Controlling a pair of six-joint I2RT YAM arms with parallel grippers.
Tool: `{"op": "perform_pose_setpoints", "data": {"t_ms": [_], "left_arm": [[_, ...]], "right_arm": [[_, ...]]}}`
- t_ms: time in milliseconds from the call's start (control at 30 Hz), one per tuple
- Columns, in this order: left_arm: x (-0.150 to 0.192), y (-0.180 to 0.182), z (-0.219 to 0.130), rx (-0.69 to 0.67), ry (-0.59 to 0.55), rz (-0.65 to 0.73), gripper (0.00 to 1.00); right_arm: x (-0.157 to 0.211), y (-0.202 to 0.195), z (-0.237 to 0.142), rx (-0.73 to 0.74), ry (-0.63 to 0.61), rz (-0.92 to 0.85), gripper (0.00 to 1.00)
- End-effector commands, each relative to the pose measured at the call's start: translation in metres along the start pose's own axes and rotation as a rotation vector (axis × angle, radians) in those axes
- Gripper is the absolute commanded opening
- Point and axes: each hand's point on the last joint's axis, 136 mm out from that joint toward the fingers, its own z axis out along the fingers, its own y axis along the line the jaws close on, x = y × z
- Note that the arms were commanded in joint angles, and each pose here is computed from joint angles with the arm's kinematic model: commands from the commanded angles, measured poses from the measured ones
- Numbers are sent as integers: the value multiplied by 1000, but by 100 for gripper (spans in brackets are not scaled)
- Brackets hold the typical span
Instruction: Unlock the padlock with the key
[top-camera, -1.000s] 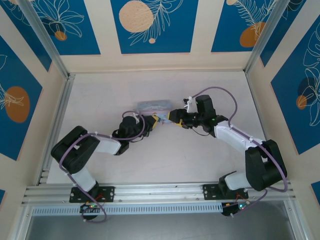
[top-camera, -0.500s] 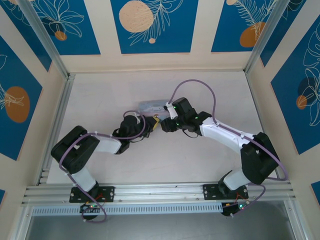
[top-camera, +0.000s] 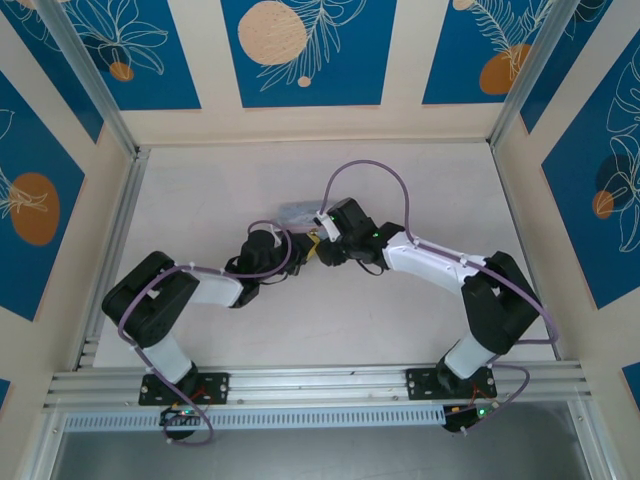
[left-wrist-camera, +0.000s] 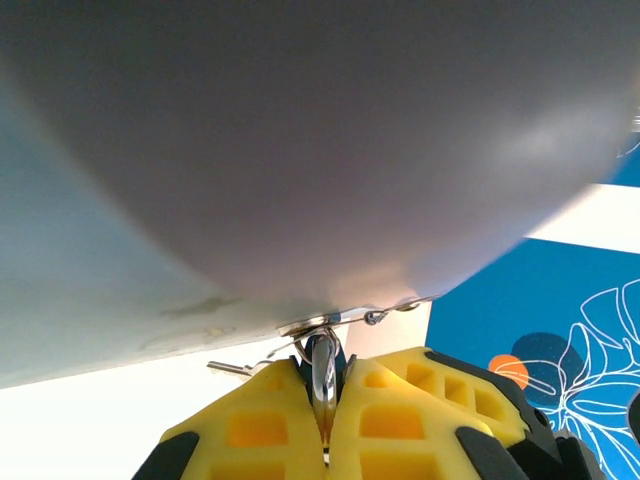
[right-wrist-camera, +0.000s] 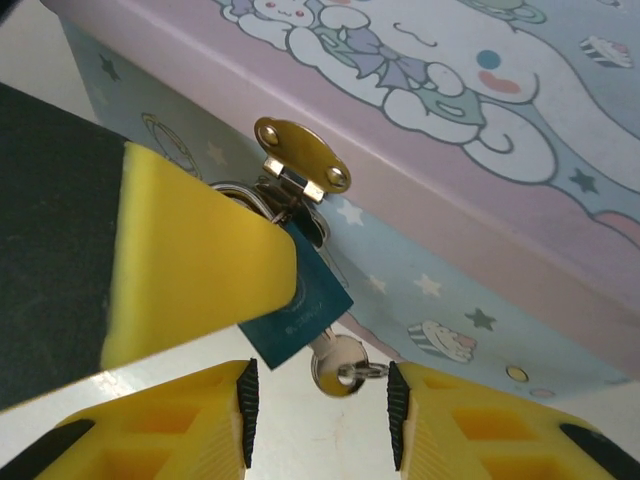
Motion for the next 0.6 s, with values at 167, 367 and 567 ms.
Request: {"op": "perform_pose_setpoints", "data": {"t_ms": [167, 367, 567], "left_arm": [[4, -24, 4, 63, 27, 11, 0], [5, -21, 4, 56, 33, 9, 0], [4, -14, 4, 42, 31, 8, 0]], "right_arm": [[-18, -5, 7, 44, -20, -38, 36], [-27, -8, 5, 38, -33, -6, 13], [-29, 5, -7, -97, -25, 49, 1]]}}
